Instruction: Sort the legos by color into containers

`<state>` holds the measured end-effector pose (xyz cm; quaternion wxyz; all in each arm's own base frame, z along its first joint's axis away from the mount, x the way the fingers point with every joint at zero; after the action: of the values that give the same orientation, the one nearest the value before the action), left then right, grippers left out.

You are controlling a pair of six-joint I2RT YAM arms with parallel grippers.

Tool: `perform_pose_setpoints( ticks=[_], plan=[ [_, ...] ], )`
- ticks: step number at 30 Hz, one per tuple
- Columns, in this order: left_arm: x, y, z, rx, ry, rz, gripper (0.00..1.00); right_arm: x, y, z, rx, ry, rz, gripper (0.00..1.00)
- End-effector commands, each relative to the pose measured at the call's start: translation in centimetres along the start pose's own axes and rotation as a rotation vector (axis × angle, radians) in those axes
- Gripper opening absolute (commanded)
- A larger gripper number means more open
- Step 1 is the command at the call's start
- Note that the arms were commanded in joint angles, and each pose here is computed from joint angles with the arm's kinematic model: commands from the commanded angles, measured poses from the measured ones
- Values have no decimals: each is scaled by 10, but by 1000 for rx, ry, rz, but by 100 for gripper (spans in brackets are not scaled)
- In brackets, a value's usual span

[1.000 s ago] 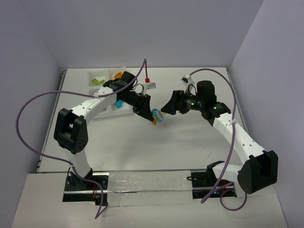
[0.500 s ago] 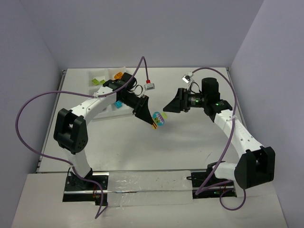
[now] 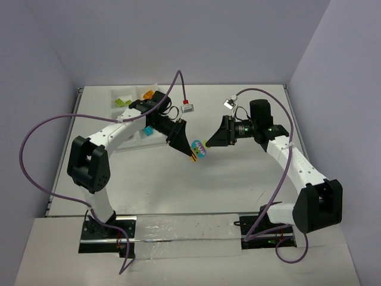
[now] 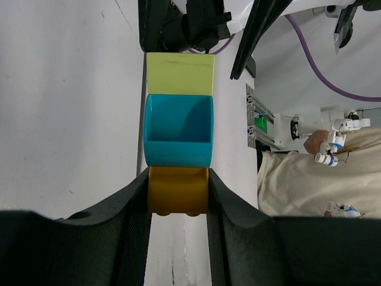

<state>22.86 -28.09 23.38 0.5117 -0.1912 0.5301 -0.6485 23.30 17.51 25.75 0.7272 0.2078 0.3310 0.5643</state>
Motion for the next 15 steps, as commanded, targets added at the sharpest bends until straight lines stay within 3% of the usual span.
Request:
perform_pose_setpoints(
  ticks=[1,15],
  plan=[
    [-9,-27,10,111,-32,-49,0,2,8,4,-35,19,45,59],
    [-9,-28,10,110,-33,-53,0,11,18,9,-47,40,112,43]
  ],
)
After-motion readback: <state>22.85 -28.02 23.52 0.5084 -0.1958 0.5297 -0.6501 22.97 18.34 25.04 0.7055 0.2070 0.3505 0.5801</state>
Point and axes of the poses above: each gripper's point midway between its finger pads, its own x axis out along the fingers, its own y axis along the line the jaws close on, z = x × y, the point moved 5 cm from there along -x, back along the fingers, and after that the axes turned 10 degrees about -x, right-handed, at the moved point
